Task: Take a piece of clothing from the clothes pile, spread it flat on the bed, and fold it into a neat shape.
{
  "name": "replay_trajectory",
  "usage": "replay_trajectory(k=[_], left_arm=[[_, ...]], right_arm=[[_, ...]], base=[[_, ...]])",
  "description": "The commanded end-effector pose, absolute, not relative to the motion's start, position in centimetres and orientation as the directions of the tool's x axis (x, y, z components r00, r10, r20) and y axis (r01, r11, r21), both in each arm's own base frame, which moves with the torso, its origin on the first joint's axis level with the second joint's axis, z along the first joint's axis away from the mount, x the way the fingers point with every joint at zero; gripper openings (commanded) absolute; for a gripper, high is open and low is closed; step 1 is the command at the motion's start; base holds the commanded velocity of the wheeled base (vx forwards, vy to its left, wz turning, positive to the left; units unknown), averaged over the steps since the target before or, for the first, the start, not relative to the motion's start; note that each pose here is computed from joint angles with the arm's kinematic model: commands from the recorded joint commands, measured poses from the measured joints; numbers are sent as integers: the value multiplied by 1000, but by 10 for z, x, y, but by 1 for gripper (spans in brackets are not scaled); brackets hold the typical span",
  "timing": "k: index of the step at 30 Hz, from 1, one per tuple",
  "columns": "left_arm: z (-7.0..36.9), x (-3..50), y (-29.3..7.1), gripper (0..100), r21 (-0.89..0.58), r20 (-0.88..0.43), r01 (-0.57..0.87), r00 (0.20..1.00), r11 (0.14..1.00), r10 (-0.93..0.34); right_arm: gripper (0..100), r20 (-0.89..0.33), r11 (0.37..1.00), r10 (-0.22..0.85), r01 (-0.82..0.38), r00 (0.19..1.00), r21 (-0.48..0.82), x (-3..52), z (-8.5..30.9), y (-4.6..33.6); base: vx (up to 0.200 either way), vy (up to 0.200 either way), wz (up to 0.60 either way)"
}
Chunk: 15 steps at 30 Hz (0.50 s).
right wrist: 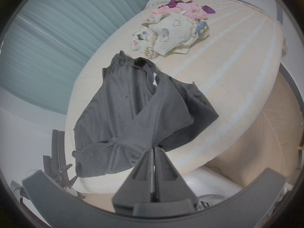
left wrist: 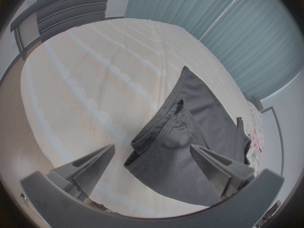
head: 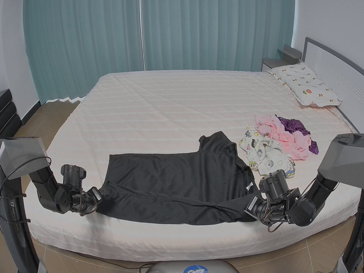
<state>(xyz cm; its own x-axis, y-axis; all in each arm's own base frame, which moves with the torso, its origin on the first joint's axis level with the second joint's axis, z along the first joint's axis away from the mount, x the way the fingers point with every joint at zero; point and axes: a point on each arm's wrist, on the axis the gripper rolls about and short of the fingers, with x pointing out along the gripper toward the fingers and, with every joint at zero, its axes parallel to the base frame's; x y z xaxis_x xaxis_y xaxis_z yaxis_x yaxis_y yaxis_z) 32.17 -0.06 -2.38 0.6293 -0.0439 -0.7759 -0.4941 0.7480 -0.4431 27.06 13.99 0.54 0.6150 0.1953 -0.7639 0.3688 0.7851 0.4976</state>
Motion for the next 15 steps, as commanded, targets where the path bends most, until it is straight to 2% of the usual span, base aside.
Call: replay_trajectory(k=[1,2,3,8,15], left_arm=[[-24,322,-1,100,-444,-775,-494,630,748,-44],[-24,322,-1,100,-443,-776,-495,629,748,-44],[-24,322,-1,100,-443,-776,-495,629,748,-44],[-21,321,-1,100,-446,-772,-492,634,748,-43],[-13,324,1,100,-461,-751,-481,659,746,-39]], right_arm=[[0,-762,787,198,364,616,499,273,3,141],[0,-768,793,194,363,610,489,275,0,141],[100,-772,798,190,362,607,481,276,-2,141],[100,-777,818,189,342,601,463,275,-6,142],[100,-727,789,187,340,661,512,282,14,129]], base=[[0,0,0],[0,0,0],[0,0,0],[0,0,0],[0,0,0]])
